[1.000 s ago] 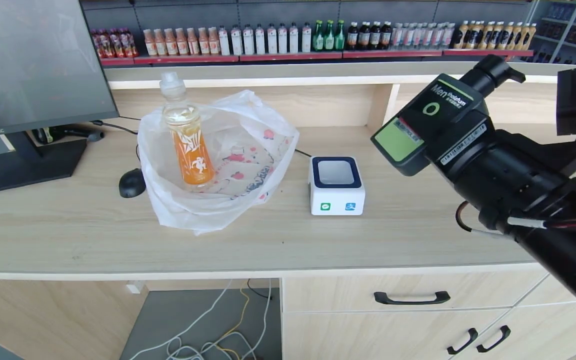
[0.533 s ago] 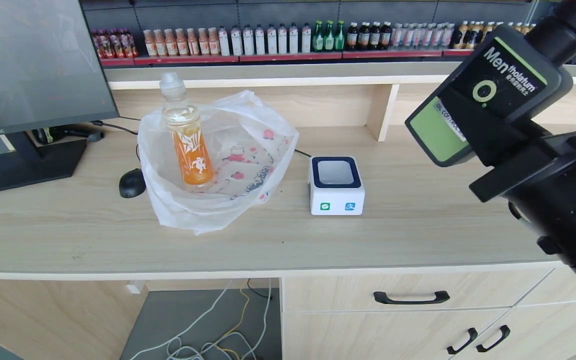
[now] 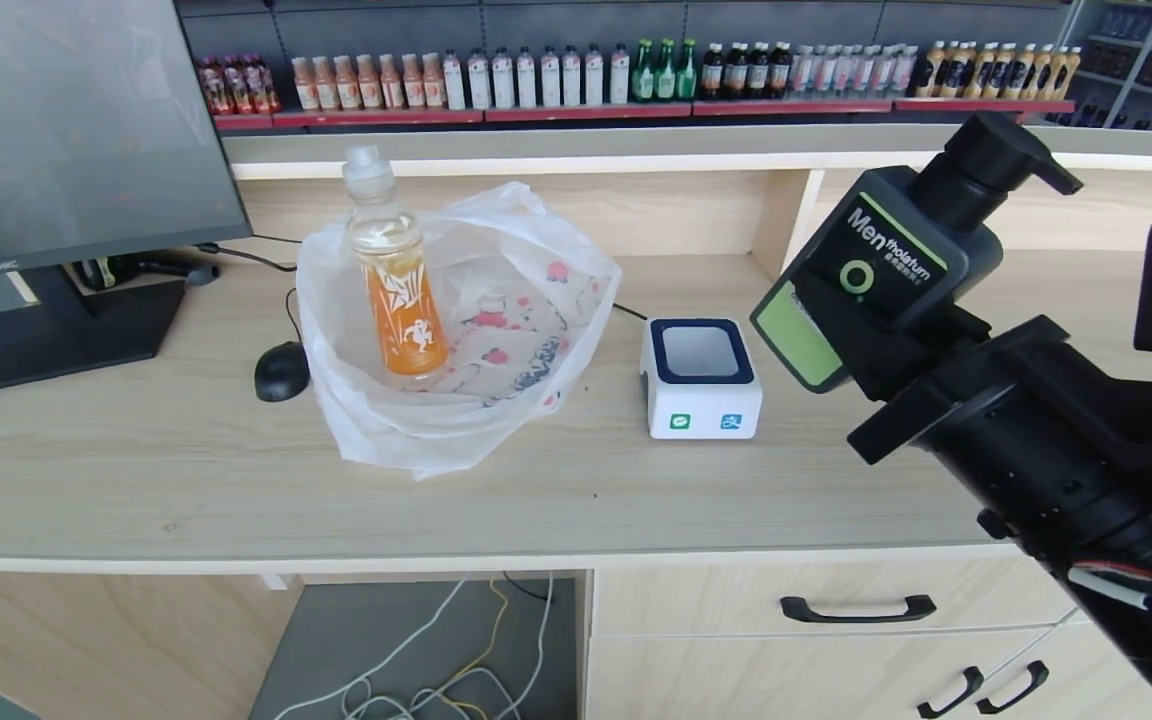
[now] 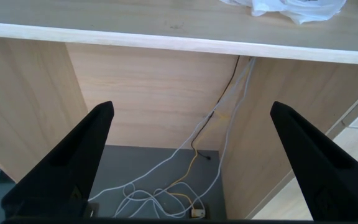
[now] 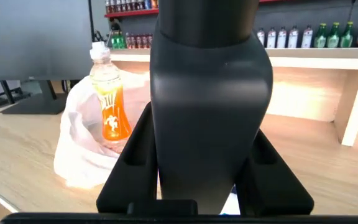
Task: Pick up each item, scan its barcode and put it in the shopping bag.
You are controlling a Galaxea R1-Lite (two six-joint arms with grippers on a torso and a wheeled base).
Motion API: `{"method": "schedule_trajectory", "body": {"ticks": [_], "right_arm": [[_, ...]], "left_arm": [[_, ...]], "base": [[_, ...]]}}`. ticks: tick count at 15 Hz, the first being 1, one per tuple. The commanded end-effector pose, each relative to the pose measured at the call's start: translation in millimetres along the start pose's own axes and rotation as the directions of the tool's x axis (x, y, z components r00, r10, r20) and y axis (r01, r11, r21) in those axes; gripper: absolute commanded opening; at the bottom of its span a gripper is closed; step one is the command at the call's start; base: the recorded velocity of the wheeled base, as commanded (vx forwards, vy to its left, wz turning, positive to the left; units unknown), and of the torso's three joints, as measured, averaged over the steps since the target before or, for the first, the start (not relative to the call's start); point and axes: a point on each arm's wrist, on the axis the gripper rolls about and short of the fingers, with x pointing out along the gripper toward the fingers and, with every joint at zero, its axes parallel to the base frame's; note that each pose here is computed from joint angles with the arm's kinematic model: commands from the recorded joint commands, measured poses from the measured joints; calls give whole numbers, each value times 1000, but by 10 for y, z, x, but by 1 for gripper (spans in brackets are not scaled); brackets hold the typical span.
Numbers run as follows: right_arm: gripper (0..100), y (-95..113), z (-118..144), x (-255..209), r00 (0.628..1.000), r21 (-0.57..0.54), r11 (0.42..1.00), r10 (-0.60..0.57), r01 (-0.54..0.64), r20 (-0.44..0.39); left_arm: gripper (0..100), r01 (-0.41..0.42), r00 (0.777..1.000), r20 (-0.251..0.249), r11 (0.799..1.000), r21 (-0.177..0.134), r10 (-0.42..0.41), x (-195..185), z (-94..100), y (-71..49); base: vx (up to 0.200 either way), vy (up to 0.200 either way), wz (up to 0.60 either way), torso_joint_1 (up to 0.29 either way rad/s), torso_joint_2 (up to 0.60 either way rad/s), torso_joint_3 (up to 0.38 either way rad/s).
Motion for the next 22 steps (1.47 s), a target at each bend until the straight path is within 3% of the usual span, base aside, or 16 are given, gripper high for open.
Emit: {"method": "schedule_trajectory", "body": {"ticks": [1,13,22], "right_arm": [[0,-48,-50,26,1000,-11,1000,-20,20,-9],[0,-50,-94,122,1000,4,1000,-27,27,-2],[0,-36,-133,103,999,-7,999,-32,32,-23]], "left_arm": [[100,0,1000,0,1000,-1,0,0,0,0],[100,-2,1000,0,1000,-1,2,0,0,0],[100,-2,1000,0,1000,2,2,0,0,0]], "base": [[0,200,0,17,7,-7],[0,200,0,-2,3,2],[0,0,0,0,0,0]]}}
